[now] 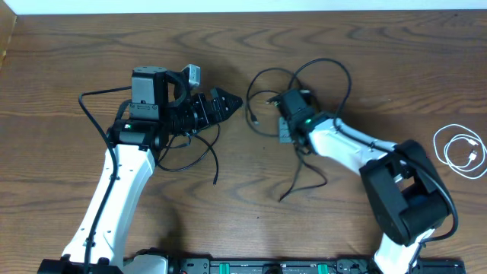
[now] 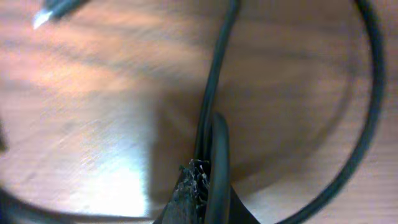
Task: Untangle cables
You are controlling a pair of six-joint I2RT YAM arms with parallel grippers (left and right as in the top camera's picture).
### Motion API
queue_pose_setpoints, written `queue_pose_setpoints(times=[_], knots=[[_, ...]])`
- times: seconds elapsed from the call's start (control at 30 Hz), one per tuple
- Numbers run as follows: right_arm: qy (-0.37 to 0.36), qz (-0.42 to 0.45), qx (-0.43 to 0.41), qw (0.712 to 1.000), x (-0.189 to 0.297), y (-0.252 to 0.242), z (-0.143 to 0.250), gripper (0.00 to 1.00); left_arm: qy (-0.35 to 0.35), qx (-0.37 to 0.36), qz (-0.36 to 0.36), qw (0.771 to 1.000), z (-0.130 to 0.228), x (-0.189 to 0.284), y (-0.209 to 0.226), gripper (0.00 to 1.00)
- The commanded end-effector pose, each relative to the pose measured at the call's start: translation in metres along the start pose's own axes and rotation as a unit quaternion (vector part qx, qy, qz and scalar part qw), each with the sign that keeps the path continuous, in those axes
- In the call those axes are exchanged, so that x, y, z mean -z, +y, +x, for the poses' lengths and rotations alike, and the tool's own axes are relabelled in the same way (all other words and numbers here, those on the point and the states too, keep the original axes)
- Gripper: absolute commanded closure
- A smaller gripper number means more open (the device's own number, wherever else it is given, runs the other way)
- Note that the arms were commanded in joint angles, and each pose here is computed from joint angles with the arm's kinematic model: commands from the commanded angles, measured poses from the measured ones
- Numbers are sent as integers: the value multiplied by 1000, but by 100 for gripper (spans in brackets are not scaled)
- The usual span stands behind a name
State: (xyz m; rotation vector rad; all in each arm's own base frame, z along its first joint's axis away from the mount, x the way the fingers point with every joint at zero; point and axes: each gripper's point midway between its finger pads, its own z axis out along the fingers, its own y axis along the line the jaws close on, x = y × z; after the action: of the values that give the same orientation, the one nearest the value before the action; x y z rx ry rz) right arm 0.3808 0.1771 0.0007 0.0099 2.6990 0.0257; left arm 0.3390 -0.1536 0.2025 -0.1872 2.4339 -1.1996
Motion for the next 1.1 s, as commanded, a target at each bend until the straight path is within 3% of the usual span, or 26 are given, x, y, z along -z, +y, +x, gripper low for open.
queue_pose_setpoints(times=[0.0,0.2,0.43,0.63,0.77,0.9,1.07], knots=[[8,53,-5,999,-15,-51,-18,99,-5,-11,2,1000,-1,3,-4,2],[-62,70,-8,996,8,-125,-115,99,-5,-11,2,1000,-1,3,-4,2],[-140,110,-59,982,53,-213,-191,99,-5,-11,2,1000,-1,3,-4,2],[-269,91,-60,957,117,-247,-272,99,-5,-11,2,1000,-1,3,-4,2],[-290,109,-129,942,119,-274,-276,99,-5,-11,2,1000,-1,3,-4,2],[-268,102,-237,928,78,-291,-261,99,-5,-11,2,1000,-1,3,-4,2],[-253,106,-249,929,22,-298,-253,99,-5,-11,2,1000,-1,3,-4,2]])
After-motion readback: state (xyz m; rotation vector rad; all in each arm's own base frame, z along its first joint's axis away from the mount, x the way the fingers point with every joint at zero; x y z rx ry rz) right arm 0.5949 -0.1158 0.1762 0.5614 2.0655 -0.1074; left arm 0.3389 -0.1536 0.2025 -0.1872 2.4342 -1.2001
